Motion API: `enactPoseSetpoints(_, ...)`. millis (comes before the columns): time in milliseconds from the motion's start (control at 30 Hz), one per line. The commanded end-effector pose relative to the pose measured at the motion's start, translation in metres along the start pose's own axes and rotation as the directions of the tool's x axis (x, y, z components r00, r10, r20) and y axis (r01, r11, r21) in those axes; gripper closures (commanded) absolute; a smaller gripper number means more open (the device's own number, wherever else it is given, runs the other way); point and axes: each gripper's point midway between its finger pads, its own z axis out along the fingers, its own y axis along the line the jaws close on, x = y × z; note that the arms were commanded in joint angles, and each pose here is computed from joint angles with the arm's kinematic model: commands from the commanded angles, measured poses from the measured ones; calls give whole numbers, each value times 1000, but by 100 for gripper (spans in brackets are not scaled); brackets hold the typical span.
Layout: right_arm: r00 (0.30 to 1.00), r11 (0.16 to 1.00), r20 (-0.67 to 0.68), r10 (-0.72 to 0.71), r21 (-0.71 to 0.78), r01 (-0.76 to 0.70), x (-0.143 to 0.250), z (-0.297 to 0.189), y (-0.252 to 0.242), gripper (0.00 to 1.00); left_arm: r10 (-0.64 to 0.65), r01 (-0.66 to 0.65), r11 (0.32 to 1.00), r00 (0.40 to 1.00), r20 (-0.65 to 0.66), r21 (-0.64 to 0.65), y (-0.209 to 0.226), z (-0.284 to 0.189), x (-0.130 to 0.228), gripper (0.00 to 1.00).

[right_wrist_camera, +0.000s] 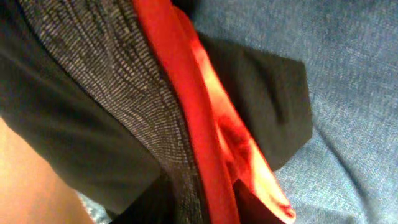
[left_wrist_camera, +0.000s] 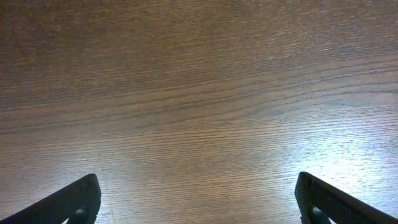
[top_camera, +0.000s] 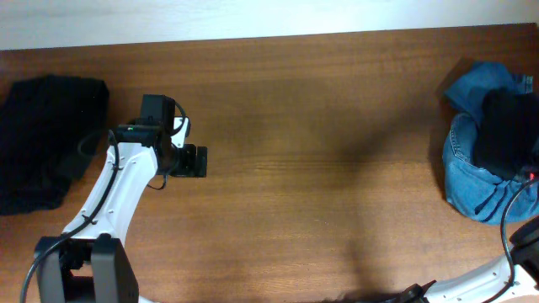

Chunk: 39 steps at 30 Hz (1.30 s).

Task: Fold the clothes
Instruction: 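Lower the right gripper and grasp the black garment's red-trimmed edge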

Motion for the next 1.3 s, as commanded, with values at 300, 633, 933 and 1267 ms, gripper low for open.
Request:
enactPoseSetpoints(300, 998, 998, 58, 2, -65, 2, -19, -37, 27, 96, 13, -12, 1000, 1000, 15, -8, 2, -3, -6, 1)
enactPoseSetpoints(633, 991, 992, 80, -103, -66, 108, -26, -65, 69, 96, 12, -12, 1000, 1000, 15, -8, 2, -3, -6, 1)
enactPoseSetpoints(933, 974, 975, 89, -209, -65, 215, -22, -81, 111, 96, 12, -12, 1000, 1000, 15, -8, 2, -3, -6, 0)
enactPoseSetpoints(1267, 860, 850, 144, -490, -139, 508, 6, -121, 206, 96, 12, -12, 1000, 1000, 15, -8, 2, -3, -6, 1)
